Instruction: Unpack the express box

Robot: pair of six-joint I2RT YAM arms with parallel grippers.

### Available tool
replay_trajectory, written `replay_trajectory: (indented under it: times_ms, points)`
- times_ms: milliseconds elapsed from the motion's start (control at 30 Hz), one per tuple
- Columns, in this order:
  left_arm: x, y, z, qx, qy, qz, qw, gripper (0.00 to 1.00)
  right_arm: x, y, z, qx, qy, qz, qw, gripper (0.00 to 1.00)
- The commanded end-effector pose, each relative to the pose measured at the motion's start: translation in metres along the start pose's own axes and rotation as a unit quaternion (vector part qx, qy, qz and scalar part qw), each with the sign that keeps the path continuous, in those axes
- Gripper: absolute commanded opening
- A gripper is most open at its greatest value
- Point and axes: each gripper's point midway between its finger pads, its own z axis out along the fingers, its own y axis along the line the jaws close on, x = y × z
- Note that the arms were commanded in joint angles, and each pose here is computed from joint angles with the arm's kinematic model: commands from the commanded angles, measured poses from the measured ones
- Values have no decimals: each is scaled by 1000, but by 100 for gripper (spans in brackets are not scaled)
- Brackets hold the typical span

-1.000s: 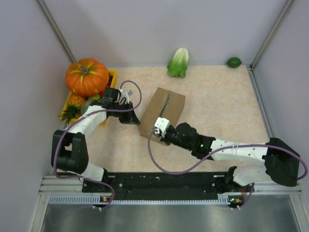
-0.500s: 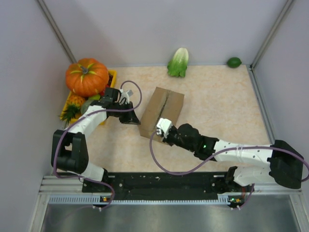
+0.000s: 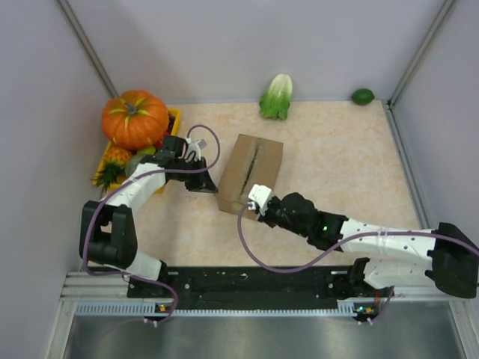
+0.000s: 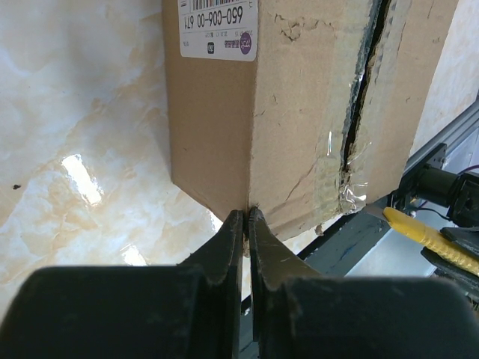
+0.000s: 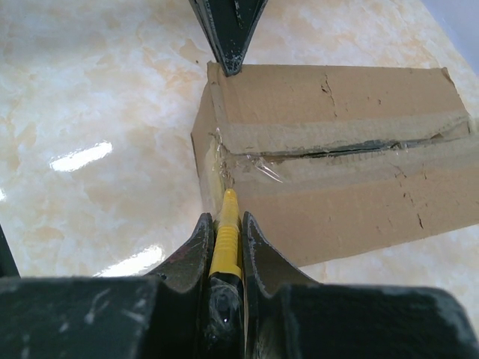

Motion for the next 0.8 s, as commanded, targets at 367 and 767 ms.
replay_trajectory:
  times_ms: [367, 767]
  points:
    - [-12, 15, -1, -23, -19, 23, 999, 0, -57, -16, -15, 1, -22, -12, 1000, 0]
    - [-15, -6, -8, 23, -25, 35, 999, 0, -84, 0, 20, -30, -68, 20, 997, 0]
